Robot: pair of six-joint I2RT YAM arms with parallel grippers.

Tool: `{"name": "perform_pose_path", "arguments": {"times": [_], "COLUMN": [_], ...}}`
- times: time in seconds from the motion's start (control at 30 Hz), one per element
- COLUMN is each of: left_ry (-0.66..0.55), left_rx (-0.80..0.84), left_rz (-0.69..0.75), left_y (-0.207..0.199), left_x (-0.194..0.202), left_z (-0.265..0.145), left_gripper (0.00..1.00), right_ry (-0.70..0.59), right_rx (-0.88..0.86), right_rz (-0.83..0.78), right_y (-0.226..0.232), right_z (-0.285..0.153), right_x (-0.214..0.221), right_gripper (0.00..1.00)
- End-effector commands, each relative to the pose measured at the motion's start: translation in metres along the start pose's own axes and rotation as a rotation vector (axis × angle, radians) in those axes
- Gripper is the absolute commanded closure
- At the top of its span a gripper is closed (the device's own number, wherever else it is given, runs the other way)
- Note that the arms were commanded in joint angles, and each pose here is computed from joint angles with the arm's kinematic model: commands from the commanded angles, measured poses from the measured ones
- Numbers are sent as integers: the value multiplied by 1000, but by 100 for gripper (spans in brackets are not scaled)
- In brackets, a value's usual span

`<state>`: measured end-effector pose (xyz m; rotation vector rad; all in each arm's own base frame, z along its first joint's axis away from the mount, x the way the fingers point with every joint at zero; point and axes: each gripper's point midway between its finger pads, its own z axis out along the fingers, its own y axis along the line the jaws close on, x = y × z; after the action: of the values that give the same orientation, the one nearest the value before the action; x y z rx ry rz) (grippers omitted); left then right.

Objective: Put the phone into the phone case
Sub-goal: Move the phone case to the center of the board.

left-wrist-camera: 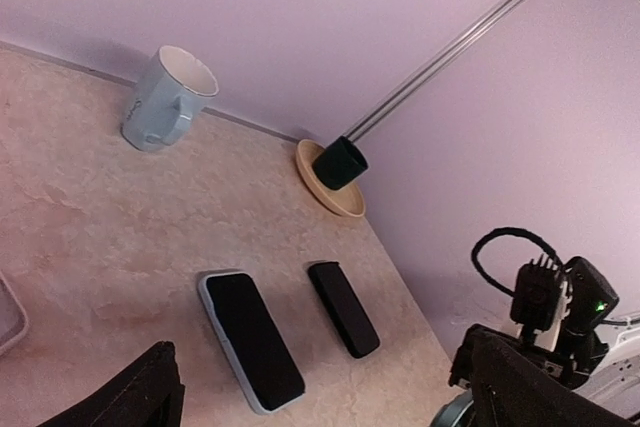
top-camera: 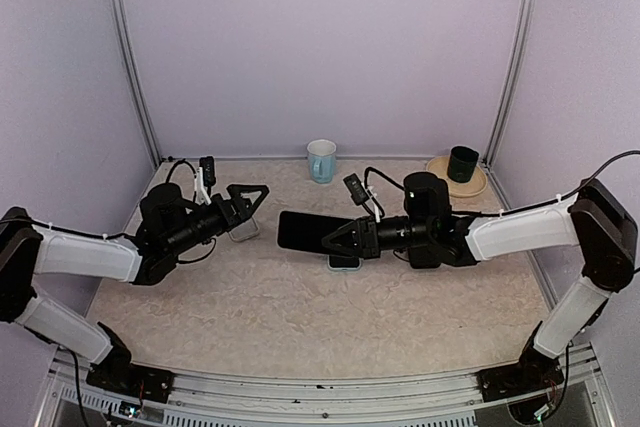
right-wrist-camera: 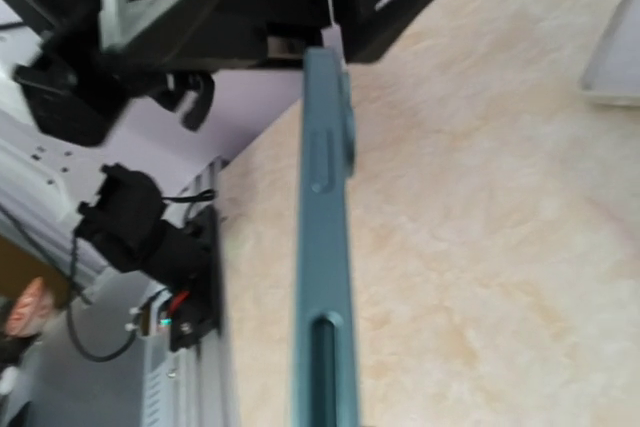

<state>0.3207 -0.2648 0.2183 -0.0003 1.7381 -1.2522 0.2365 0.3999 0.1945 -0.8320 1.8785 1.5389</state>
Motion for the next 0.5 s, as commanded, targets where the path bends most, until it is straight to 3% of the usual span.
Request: {"name": "perform_pose_path", "arguments": {"times": [0.0, 0.27, 0.47], "left_ry": [51, 97, 217], "left_rx": [-247, -501, -486], "left_rz": [176, 377, 480], "left_y": [39, 86, 104], "left_x": [-3, -7, 9], "left_z": [0, 0, 14], "left_gripper": [2, 1, 1], "right_ry": [-55, -91, -101], "right_rx": [90, 152, 157], "right_rz": [-115, -168, -172], "right_y": [3, 5, 7], "right_z": [-17, -40, -47], "right_x": [-26, -36, -33], "right_gripper": [100, 100, 100]}}
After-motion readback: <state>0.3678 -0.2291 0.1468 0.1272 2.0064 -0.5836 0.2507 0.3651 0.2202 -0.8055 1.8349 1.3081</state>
